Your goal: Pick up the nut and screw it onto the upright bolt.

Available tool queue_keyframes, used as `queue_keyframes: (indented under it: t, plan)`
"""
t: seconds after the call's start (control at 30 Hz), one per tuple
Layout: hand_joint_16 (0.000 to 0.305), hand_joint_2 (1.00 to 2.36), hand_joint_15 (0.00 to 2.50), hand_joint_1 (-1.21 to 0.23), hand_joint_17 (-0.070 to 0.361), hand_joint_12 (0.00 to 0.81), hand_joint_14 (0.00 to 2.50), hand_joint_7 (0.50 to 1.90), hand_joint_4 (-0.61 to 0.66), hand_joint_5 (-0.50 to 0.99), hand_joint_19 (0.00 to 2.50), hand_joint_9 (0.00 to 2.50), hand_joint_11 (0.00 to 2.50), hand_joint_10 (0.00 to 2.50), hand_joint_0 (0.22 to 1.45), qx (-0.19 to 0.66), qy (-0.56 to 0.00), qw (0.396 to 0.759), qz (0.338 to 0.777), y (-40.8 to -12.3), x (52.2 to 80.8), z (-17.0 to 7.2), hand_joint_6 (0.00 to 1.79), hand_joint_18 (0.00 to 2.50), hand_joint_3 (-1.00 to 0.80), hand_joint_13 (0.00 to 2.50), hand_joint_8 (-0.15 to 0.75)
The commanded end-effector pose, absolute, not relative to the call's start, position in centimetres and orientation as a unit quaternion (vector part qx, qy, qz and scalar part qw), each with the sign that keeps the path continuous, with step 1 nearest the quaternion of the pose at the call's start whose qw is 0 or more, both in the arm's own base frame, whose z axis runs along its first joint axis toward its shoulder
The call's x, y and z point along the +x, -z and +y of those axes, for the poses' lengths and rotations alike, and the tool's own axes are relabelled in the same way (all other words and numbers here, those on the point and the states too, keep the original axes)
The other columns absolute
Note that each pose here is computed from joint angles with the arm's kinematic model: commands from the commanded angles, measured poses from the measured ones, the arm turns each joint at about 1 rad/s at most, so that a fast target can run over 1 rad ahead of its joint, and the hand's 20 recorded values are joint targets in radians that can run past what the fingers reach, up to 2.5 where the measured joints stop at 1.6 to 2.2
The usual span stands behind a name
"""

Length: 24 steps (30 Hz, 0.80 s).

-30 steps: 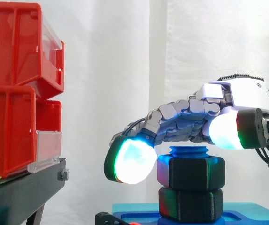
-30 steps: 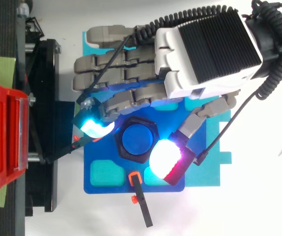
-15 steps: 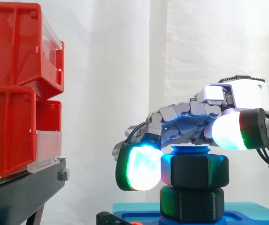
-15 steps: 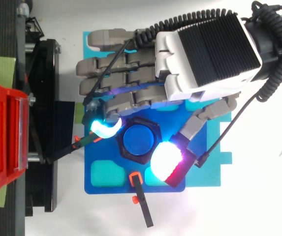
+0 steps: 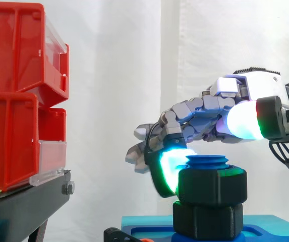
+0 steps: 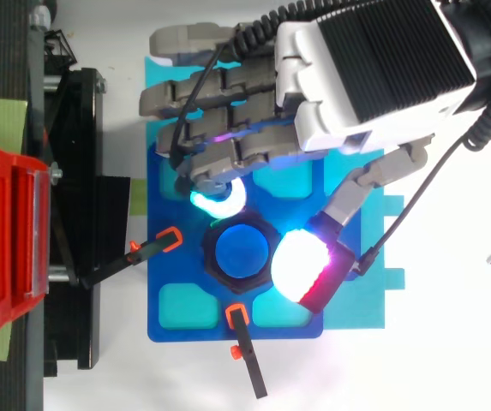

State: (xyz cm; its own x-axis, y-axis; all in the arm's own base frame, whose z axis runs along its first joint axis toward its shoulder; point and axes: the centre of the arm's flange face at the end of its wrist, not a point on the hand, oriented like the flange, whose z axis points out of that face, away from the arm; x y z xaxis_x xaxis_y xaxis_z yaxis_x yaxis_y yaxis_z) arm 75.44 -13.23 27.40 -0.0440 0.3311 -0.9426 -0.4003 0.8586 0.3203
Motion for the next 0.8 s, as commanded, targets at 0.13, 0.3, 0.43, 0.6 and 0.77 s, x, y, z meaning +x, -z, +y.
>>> queue_keyframes:
  t: [0.13, 0.3, 0.43, 0.6, 0.77]
  plan:
    - [0.031, 1.00, 0.02, -0.26, 0.070, 0.298, 0.00, 1.36, 0.06, 0.06, 0.11, 1.25, 0.00, 0.00, 0.49, -0.029, -0.262, 0.693, 0.671, -27.7, 75.2, -14.4, 0.57, 0.42, -0.50, 0.77, 0.253]
    - [0.026, 1.00, 0.12, -0.28, 0.058, 0.259, 0.00, 1.20, 0.03, 0.07, 0.28, 1.61, 0.11, 0.00, 0.50, -0.028, -0.261, 0.694, 0.670, -28.3, 75.3, -14.9, 0.66, 0.76, -0.50, 1.08, 0.235]
    - [0.024, 1.00, 0.18, -0.29, 0.054, 0.239, 0.01, 1.17, 0.03, 0.07, 0.38, 1.84, 0.25, 0.01, 0.49, -0.031, -0.262, 0.693, 0.671, -29.0, 75.3, -15.4, 0.67, 1.00, -0.50, 1.26, 0.244]
    - [0.033, 1.00, 0.15, -0.28, 0.075, 0.299, 0.01, 1.34, 0.15, 0.03, 0.32, 1.59, 0.22, 0.01, 0.49, -0.033, -0.262, 0.687, 0.677, -29.8, 75.2, -15.8, 0.50, 0.76, -0.50, 1.06, 0.261]
    - [0.039, 1.00, 0.15, -0.28, 0.087, 0.323, 0.01, 1.08, 0.21, -0.03, 0.34, 1.44, 0.21, 0.01, 0.48, -0.036, -0.259, 0.690, 0.675, -31.3, 75.5, -16.2, 0.51, 0.68, -0.50, 0.95, 0.262]
